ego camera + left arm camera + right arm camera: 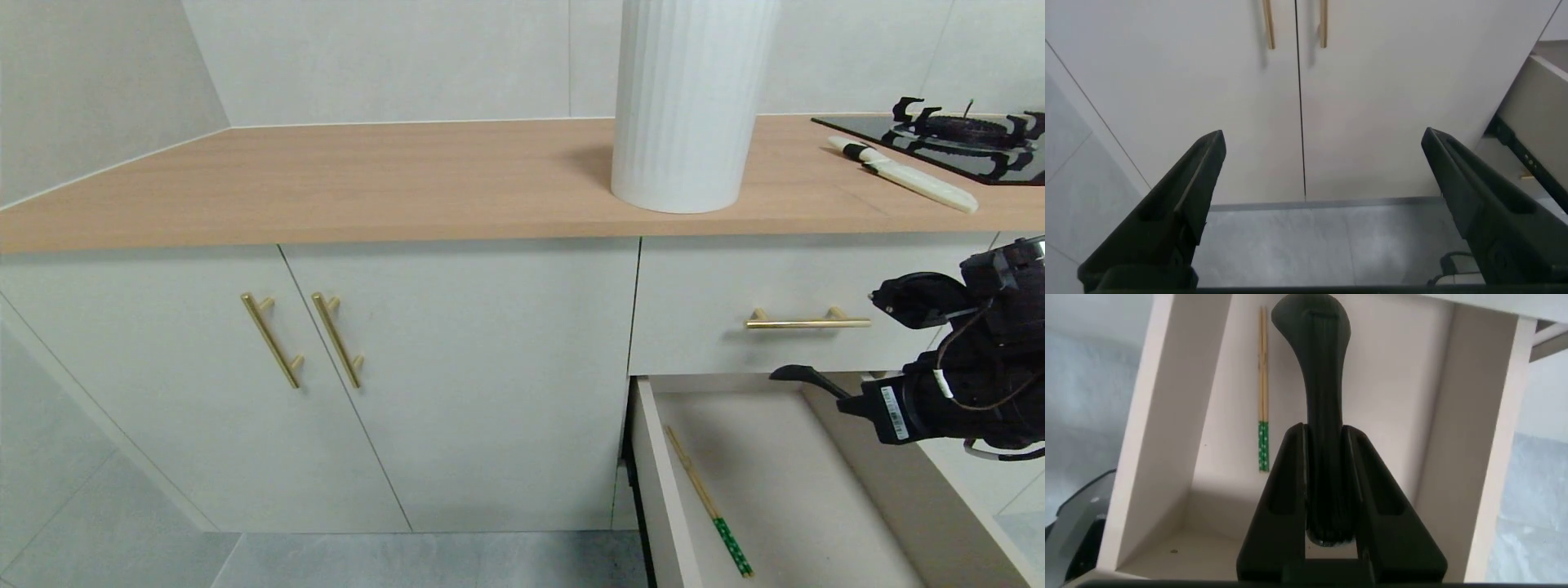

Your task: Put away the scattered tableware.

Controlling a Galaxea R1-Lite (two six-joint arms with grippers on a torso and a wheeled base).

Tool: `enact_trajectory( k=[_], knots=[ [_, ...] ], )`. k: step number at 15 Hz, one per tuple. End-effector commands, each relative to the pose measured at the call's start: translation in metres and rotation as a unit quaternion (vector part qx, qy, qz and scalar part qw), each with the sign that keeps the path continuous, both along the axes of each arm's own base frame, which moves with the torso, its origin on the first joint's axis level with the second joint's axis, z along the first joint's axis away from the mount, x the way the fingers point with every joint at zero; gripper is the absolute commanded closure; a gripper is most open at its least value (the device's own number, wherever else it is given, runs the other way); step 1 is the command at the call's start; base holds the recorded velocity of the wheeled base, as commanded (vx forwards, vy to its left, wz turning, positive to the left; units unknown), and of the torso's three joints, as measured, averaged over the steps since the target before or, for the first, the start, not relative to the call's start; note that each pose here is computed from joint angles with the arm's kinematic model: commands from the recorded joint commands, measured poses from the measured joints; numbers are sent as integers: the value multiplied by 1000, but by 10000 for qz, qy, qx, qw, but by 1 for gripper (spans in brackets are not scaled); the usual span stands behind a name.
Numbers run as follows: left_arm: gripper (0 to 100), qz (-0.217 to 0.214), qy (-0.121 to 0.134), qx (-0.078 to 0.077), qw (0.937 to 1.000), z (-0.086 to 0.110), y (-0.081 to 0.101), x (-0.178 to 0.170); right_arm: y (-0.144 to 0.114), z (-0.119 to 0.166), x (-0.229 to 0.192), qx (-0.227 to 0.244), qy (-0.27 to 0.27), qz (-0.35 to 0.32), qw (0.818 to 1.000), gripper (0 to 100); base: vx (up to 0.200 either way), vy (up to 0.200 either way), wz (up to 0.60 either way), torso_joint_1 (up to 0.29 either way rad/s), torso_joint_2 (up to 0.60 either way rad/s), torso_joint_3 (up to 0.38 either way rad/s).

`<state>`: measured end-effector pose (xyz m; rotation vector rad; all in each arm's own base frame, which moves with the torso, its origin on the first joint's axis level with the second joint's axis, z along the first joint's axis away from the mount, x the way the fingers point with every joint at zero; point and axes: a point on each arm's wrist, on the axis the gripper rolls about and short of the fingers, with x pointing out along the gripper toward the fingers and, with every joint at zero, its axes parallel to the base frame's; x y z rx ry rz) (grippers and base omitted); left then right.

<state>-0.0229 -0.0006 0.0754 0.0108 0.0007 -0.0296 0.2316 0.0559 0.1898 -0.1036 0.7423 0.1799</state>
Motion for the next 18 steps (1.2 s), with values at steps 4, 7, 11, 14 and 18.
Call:
enact_trajectory(
  k=[4, 7, 11, 14, 18],
  knots=[
    [0, 2, 3, -1, 10000, 0, 0, 0, 2, -11, 7, -54, 223, -5, 9997, 100, 0, 0, 0, 0, 0, 0],
    [0, 2, 3, -1, 10000, 0, 0, 0, 0, -18, 11, -80, 356, -92, 9993, 100, 0, 0, 0, 0, 0, 0],
    [0, 2, 3, -1, 10000, 0, 0, 0, -6, -52, 33, -66, 669, -345, 9971, 100, 0, 0, 0, 0, 0, 0],
    [0, 2, 3, -1, 10000, 0, 0, 0, -1, -91, 54, 13, 601, -435, 9972, 100, 0, 0, 0, 0, 0, 0],
    [0, 2, 3, -1, 10000, 0, 0, 0, 1, -128, 68, -52, 727, -468, 9962, 100, 0, 0, 0, 0, 0, 0]
  ],
)
